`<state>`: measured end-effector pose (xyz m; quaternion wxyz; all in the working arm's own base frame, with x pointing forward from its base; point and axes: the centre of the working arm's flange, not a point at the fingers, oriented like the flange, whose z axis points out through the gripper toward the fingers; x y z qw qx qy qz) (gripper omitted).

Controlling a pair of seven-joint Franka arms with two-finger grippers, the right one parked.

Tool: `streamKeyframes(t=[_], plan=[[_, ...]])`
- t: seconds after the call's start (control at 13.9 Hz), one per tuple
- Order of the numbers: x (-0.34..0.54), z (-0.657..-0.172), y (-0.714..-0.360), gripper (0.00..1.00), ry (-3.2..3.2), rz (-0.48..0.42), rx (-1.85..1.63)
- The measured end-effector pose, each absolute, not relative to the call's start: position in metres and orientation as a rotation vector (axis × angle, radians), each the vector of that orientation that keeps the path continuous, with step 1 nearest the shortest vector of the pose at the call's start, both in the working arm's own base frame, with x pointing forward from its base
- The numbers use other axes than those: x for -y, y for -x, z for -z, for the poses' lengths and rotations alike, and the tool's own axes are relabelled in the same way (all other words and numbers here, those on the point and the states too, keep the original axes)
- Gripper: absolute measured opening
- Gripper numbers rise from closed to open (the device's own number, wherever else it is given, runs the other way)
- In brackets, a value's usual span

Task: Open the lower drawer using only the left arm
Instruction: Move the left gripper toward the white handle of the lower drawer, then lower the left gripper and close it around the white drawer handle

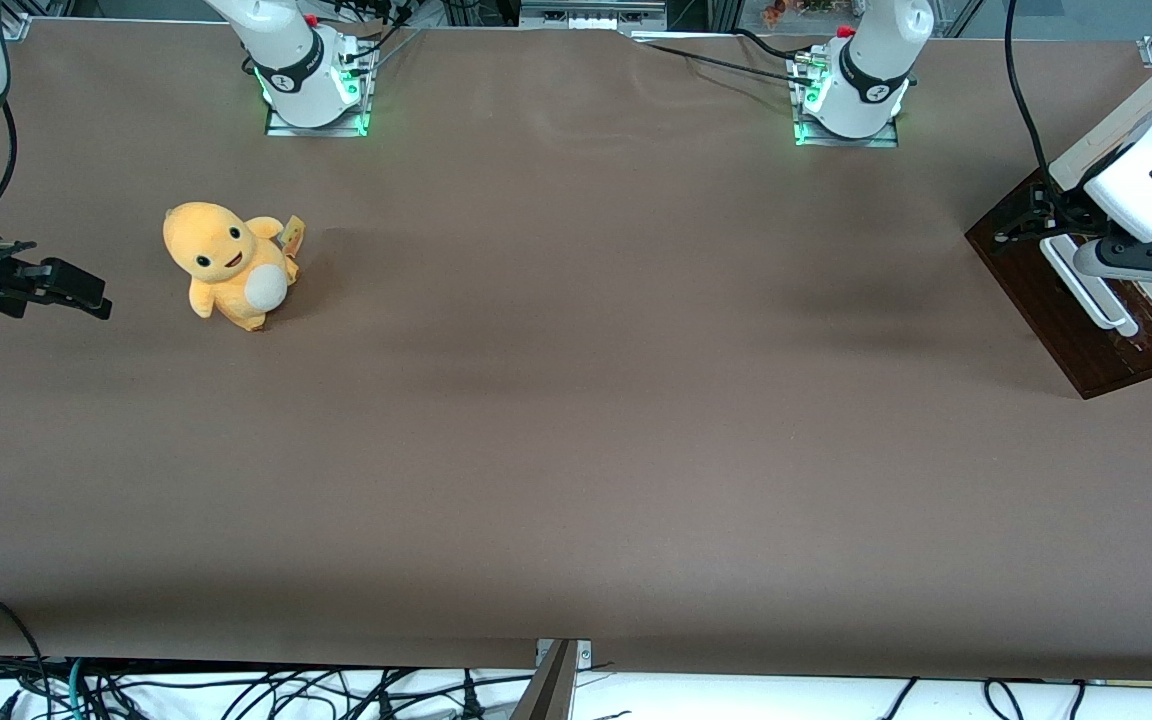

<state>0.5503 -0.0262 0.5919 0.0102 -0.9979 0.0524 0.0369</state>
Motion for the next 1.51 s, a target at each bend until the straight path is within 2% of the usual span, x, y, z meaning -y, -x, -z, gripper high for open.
streamKeyframes(t=[1.01, 1.22, 1.51], plan=[[0.025, -0.591, -0.550, 1.00, 3.115, -0.120, -0.161], [0.025, -0.579, -0.553, 1.00, 3.112, -0.175, -0.161], [0.023, -0.517, -0.576, 1.00, 3.074, -0.346, -0.159]])
